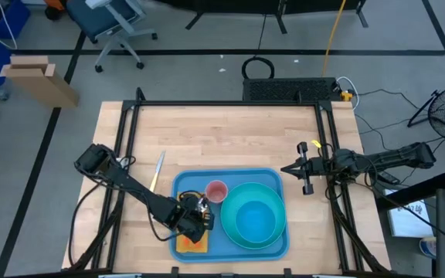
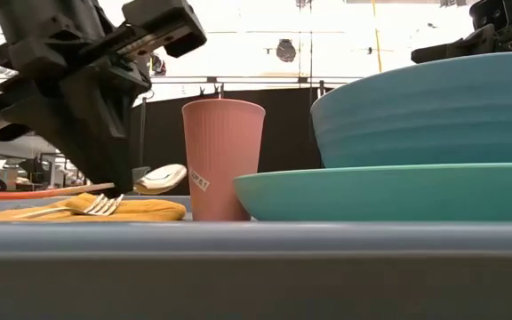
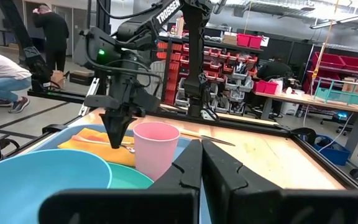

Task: Set up tray
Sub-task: Adjust the silverware

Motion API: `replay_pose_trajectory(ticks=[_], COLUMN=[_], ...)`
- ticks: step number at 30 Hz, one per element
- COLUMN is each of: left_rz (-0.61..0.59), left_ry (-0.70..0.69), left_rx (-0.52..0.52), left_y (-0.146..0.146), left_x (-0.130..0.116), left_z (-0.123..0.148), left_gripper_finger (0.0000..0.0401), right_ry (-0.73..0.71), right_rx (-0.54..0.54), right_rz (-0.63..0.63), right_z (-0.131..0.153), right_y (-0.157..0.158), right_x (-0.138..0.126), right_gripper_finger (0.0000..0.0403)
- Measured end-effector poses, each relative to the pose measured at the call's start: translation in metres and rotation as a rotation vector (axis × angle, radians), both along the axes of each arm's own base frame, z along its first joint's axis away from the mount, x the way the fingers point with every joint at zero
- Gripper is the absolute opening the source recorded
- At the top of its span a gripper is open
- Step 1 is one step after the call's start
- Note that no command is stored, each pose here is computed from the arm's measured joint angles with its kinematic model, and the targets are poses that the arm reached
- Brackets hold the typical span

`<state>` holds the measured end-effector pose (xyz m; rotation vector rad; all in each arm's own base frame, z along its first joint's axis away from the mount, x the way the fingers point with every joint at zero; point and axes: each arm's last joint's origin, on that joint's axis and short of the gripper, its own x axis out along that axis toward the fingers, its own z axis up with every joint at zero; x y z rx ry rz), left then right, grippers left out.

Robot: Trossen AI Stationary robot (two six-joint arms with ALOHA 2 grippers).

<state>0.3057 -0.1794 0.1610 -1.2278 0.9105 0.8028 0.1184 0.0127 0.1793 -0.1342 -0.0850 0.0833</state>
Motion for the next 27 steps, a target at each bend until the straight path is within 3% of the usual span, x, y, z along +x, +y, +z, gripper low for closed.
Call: replay_pose_trajectory(ticks=[6,14,27], left_rz=[0.081,0.076,0.036], left_ry=[-0.044,-0.025,0.013], left_rx=[0.034,0.059,0.057], left_y=[-0.01,-0.015,-0.015], left_x=[-0.007,-0.008,-0.005], left_z=[-0.001,-0.011,-0.019], left_gripper_finger=[0.0019,0.0009,0.0035], right_ry=[-0.001,-0.001,-0.009], right_rx=[0.0,0.001,0.002], right_rz=[0.0,0.0,0.0], right_z=[0.0,0.0,0.001], right_y=[0.0,0.0,0.0], right_x=[0.0,0.0,0.0], right_gripper_finger=[0.0,0.0,0.0])
